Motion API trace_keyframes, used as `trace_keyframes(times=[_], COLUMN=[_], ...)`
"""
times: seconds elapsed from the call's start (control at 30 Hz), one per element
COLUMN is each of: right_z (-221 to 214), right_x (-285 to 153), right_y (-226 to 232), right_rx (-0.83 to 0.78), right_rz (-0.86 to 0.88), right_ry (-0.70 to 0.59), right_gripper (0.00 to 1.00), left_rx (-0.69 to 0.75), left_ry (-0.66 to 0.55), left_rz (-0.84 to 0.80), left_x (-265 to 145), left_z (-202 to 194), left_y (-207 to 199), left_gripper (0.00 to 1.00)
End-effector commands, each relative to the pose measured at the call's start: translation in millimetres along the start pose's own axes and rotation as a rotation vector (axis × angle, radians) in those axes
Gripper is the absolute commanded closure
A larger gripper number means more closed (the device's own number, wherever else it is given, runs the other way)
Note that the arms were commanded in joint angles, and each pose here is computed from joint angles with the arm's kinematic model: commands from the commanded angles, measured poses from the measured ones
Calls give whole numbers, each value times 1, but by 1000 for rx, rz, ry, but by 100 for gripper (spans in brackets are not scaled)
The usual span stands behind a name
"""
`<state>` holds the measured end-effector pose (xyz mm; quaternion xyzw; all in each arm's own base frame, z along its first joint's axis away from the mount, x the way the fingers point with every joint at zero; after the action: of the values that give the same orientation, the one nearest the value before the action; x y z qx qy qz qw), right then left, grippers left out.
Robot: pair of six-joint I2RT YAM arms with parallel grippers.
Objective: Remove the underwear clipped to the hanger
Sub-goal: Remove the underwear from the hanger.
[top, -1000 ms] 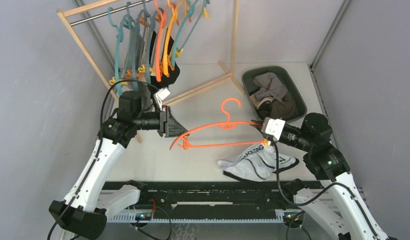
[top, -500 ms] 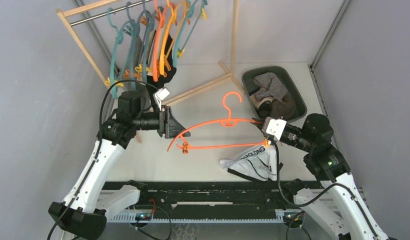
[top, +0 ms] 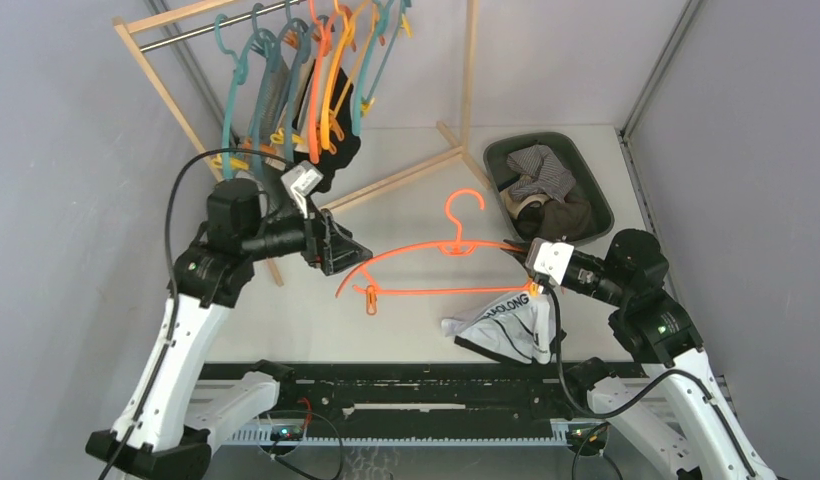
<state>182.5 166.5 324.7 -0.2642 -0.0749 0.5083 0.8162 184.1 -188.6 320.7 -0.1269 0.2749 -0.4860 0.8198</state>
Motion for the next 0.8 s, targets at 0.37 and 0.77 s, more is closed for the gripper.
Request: trace_keyframes(times=[0.37,0.77], right_z=[26,31], right_x=[5,9], right_y=[-14,-11], right_rx=[-41,-14], right_rz=[-12,17], right_ry=[-43,-57], right_gripper=[100,100], left_rx=[453,458], left_ry=[-171,-35], left_rz=[-50,-127], left_x=[-36,-2], left_z=[53,27], left_y=[-53,-55], left_gripper=[7,22])
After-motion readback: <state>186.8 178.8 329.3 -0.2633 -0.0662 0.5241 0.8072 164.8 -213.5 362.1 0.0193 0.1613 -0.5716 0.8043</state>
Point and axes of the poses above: each gripper's point midway between its finger pads, its own x axis out along the fingers, its own y axis along the line the jaws close on, z = x × y, the point moved 1 cm from there along -x, back along the fingers, and after that the axes turned 3 degrees about x, right-handed, at the moved point
